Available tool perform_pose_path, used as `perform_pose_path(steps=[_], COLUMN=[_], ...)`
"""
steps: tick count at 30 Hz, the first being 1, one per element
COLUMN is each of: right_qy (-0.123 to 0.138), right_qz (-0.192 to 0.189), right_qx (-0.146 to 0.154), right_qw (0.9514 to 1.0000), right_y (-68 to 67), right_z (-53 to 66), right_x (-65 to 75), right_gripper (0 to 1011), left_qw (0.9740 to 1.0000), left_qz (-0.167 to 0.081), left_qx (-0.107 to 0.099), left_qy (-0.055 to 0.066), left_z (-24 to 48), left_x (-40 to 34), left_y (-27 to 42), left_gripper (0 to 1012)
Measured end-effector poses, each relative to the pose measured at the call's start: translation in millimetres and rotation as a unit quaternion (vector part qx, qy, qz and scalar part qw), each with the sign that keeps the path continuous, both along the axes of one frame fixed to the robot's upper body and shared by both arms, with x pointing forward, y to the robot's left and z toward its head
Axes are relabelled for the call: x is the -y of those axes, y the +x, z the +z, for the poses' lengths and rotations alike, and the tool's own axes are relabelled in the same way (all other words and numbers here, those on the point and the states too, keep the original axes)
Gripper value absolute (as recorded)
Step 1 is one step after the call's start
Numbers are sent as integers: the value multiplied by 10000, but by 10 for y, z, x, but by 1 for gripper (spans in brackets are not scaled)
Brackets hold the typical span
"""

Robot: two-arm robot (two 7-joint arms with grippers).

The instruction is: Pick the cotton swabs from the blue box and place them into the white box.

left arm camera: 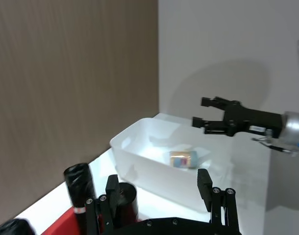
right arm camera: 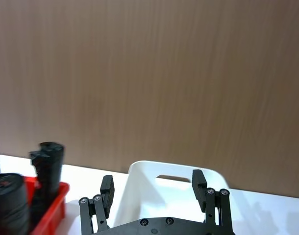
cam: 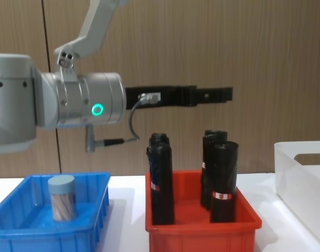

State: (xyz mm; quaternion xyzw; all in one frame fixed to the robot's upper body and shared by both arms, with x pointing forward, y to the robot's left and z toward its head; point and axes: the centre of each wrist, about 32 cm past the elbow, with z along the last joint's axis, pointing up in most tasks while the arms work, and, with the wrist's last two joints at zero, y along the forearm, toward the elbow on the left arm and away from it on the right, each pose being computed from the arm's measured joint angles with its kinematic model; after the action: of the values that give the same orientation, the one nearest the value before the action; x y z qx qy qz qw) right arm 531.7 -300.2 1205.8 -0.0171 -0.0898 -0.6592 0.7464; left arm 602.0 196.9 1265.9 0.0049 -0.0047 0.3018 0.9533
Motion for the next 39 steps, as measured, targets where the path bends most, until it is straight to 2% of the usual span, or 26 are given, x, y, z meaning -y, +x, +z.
perform_pose_path(steps=[10, 13, 15, 18, 21, 24, 25, 28, 30, 33, 34, 35, 39], right_qy=[116, 176, 203, 254, 317, 376, 393, 450, 480, 506, 511, 511, 514], right_qz=[354, 493, 548, 657, 773, 880, 906, 994, 1041, 1076, 1085, 1085, 1092], right_qx=[-79, -111, -125, -156, -192, -222, -230, -261, -276, -291, -296, -296, -298], right_qw=[9993, 9986, 9982, 9974, 9963, 9952, 9948, 9937, 9930, 9925, 9923, 9923, 9922], right_y=[-270, -380, -424, -514, -610, -698, -720, -797, -839, -870, -878, -878, -884], right_z=[-81, -106, -114, -130, -146, -155, -157, -165, -167, -170, -172, -172, -172], right_x=[-209, -291, -323, -386, -450, -511, -525, -576, -603, -623, -628, -628, -631], right_gripper=[1001, 1001, 1001, 1001, 1001, 1001, 1001, 1001, 1001, 1001, 1001, 1001, 1001], left_qw=[9983, 9965, 9958, 9934, 9918, 9888, 9888, 9852, 9836, 9805, 9787, 9787, 9734], left_qz=[530, 746, 821, 1031, 1151, 1342, 1342, 1539, 1617, 1762, 1842, 1842, 2051], left_qx=[176, 259, 289, 374, 418, 501, 501, 594, 630, 700, 739, 739, 852], left_qy=[187, 256, 280, 341, 377, 425, 425, 468, 485, 515, 529, 529, 556], left_z=[-143, -196, -216, -269, -304, -350, -350, -398, -416, -453, -468, -468, -513], left_x=[-19, -22, -25, -27, -30, -30, -30, -30, -30, -29, -29, -29, -25], left_y=[-183, -264, -293, -375, -427, -509, -509, -597, -630, -703, -738, -738, -842], left_gripper=[1004, 1004, 1004, 1004, 1004, 1004, 1004, 1004, 1004, 1004, 1004, 1004, 1004])
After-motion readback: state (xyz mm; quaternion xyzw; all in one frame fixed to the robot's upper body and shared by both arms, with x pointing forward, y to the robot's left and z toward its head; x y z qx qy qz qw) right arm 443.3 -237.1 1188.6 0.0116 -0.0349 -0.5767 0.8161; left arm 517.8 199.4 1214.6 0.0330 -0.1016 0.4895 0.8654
